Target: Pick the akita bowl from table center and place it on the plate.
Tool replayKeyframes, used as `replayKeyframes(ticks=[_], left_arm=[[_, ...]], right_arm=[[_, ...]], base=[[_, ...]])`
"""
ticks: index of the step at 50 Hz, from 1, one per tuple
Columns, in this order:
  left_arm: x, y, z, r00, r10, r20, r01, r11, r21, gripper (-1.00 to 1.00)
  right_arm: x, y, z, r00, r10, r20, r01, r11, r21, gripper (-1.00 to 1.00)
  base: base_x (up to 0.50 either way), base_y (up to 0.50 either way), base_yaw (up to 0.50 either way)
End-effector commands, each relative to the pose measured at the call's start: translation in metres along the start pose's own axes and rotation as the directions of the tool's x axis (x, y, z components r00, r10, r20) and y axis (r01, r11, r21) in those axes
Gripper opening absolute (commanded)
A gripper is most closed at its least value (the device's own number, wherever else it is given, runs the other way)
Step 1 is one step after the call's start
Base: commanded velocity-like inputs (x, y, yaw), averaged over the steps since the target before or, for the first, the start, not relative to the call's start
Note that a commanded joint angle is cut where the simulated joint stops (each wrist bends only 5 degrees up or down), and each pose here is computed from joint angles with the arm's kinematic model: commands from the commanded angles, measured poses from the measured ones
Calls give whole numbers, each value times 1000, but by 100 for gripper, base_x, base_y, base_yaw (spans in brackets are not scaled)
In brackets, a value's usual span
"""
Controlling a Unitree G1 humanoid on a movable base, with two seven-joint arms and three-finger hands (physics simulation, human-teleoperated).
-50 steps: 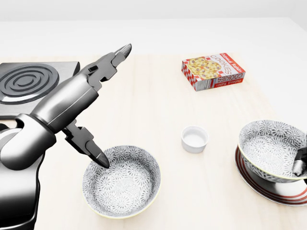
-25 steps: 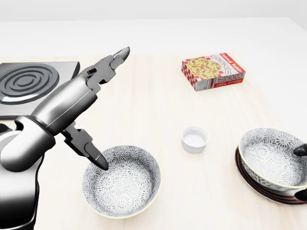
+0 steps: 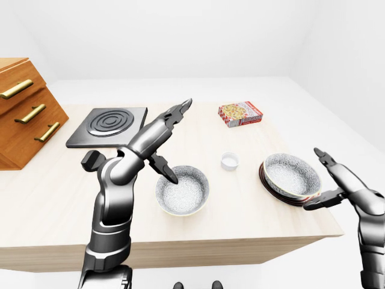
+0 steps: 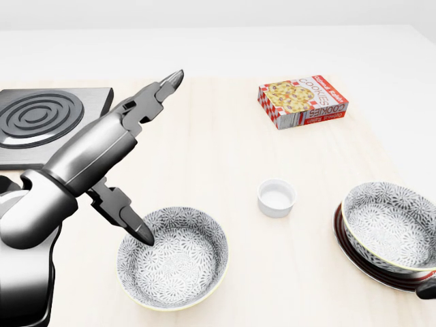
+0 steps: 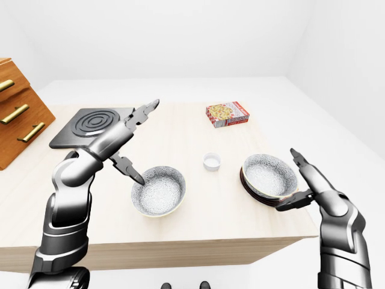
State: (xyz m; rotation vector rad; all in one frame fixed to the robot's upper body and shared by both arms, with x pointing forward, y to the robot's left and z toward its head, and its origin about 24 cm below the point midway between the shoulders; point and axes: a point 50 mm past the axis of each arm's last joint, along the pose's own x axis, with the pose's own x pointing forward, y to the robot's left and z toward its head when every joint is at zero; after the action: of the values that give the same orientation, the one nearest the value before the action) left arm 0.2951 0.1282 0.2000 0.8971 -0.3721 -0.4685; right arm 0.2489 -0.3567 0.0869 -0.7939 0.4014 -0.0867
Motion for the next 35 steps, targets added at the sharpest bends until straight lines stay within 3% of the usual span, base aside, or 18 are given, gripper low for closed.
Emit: replayKeyframes(ticks=[1, 7, 10, 16, 25, 35], left_arm=[[-4, -4, 2, 1000, 2, 17, -1, 1000, -26, 100], [-7, -7, 7, 999, 6, 50, -3, 998, -55, 100], [-9, -9, 11, 997, 13, 74, -8, 998, -68, 100], [-12, -5, 18, 991, 75, 115, -64, 993, -97, 100], [-15, 3, 22, 972, 180, 152, -157, 975, -156, 100], [-18, 6, 25, 965, 198, 172, -172, 973, -157, 100]], right_arm=[[-58, -1, 61, 929, -35, 368, 20, 999, 46, 100], [-79, 6, 108, 804, -108, 585, 58, 993, 104, 100], [-73, 17, 147, 715, -142, 684, 70, 989, 133, 100], [-70, 26, 186, 596, -217, 773, 32, 969, 247, 100], [-94, 25, 188, 519, -252, 817, 8, 957, 290, 100], [-103, 29, 184, 508, -247, 825, -17, 955, 296, 100]], base=[[0, 0, 0], [0, 0, 0], [0, 0, 0], [0, 0, 0], [0, 0, 0], [0, 0, 0]])
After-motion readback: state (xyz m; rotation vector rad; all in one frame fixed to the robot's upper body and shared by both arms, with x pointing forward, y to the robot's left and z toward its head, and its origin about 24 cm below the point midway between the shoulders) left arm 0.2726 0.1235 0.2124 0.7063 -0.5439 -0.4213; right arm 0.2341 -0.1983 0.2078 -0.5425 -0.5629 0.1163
